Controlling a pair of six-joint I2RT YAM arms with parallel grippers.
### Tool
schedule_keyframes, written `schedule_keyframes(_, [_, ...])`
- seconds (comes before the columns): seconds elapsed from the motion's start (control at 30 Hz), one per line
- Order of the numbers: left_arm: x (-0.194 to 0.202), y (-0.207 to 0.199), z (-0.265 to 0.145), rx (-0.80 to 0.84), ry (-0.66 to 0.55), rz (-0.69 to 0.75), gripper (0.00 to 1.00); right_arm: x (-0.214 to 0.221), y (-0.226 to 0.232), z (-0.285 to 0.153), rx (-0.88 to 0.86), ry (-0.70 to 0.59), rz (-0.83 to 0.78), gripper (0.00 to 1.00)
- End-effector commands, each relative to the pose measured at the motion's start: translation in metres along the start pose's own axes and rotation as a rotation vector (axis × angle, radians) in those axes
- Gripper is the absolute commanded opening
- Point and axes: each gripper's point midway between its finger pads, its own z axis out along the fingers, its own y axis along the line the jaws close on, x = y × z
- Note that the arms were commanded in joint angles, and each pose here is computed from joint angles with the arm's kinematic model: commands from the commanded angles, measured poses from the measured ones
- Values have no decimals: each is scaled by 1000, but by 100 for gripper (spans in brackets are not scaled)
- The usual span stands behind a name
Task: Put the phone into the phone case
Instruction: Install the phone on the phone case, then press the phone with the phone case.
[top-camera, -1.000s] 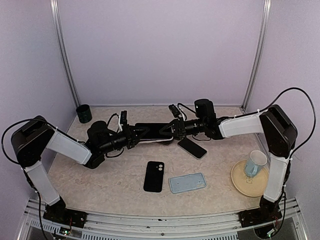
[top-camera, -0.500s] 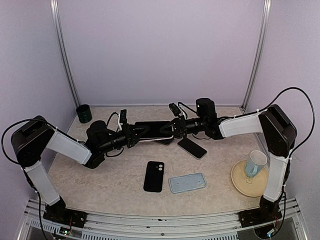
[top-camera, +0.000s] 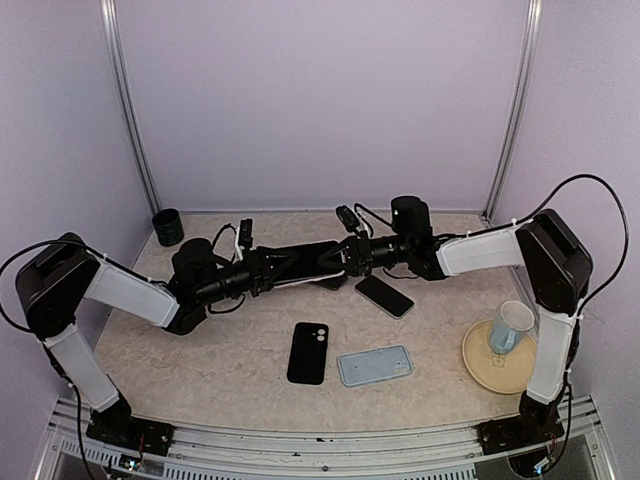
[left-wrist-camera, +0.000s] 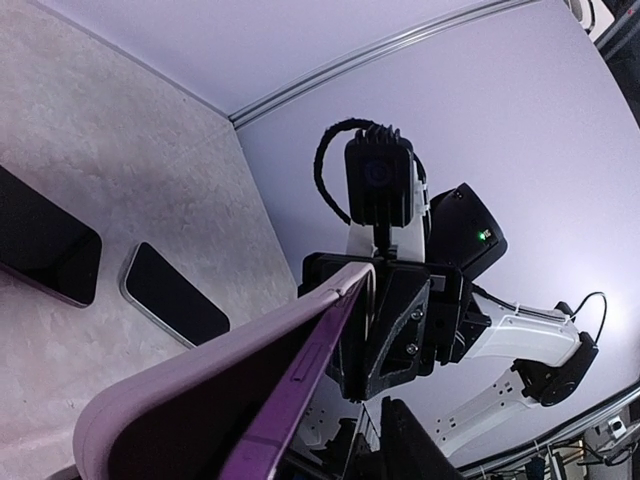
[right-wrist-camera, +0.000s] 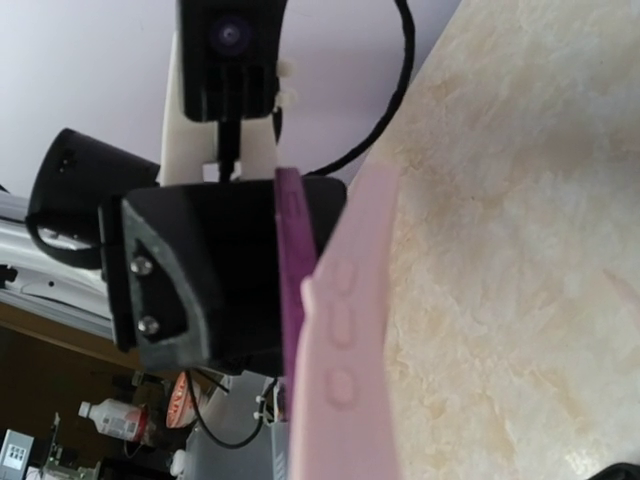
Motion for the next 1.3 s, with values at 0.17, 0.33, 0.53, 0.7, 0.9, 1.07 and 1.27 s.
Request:
schedule_keyframes(0.17, [-27,-7,-7,-101,-44,90,49,-10,30,-1,-87,-4,-94,0])
schedule_keyframes(0.33, [-37,-5,-21,-164,-69,124,53,-13,34,-3,-95,-11,-101,0])
schedule_keyframes(0.53, [-46,4,-44,-245,-104,164,60,-13,48,-6,-136,0,-128,0])
schedule_keyframes(0.7, [-43,9,-55,-256,-94,179,67,-13,56,-8,-151,7,-159,0])
schedule_keyframes(0.9, [-32,6,-55,-214,-46,199,75,-9,67,-11,-186,26,-197,0])
schedule_keyframes(1.07, [-25,-8,-53,-123,-18,211,77,-7,73,-13,-204,37,-224,0])
schedule_keyframes(1.27, [-17,-14,-49,-63,16,215,74,-5,72,-13,-205,46,-228,0])
